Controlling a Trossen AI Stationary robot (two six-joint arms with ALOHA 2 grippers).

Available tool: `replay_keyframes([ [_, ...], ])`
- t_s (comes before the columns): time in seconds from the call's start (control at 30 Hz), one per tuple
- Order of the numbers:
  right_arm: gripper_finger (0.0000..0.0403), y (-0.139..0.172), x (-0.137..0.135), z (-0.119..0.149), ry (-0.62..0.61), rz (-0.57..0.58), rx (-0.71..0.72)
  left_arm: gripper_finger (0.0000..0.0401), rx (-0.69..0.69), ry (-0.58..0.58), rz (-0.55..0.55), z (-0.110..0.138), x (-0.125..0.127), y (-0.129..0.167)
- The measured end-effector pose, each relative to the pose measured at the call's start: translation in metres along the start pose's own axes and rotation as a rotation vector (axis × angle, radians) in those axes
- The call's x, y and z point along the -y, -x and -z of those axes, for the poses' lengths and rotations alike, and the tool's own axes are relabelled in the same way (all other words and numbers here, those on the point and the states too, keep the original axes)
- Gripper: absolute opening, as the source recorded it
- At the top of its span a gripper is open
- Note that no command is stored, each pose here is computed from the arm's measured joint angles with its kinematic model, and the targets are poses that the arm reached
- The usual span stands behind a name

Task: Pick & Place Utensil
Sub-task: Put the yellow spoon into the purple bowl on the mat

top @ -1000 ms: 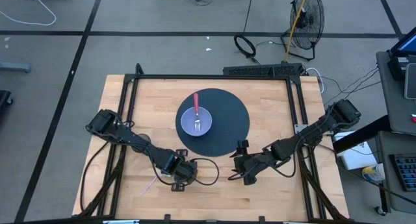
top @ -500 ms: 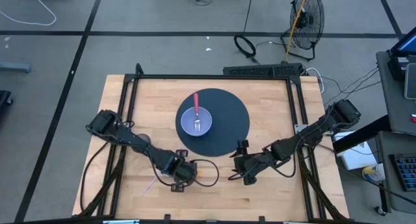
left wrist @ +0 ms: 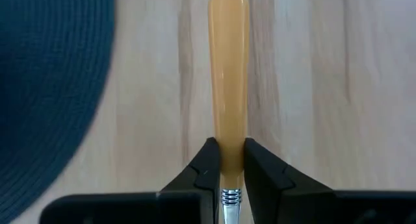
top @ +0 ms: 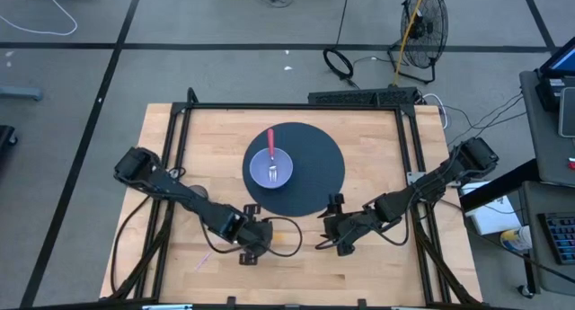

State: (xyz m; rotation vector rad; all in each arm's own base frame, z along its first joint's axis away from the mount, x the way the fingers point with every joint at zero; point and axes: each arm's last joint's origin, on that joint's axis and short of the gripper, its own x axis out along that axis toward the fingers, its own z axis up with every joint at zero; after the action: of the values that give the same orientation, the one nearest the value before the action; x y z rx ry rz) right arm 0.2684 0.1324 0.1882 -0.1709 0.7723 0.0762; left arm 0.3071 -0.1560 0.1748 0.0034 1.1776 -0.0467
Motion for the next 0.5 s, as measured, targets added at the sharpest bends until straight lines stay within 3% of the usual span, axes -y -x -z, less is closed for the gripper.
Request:
replay_keyframes([
  [0.3, 0.0254, -0.003, 0.001, 0.010, -0.042, 0.006, -0.027, 0.0045, 0.231, 0.039, -0.073, -0.012, -0.004, 0.041],
  [0.5, 0.0254, -0.003, 0.000, 0.008, -0.045, 0.002, -0.012, 0.0045, 0.427, 0.106, -0.245, -0.019, -0.015, 0.072],
])
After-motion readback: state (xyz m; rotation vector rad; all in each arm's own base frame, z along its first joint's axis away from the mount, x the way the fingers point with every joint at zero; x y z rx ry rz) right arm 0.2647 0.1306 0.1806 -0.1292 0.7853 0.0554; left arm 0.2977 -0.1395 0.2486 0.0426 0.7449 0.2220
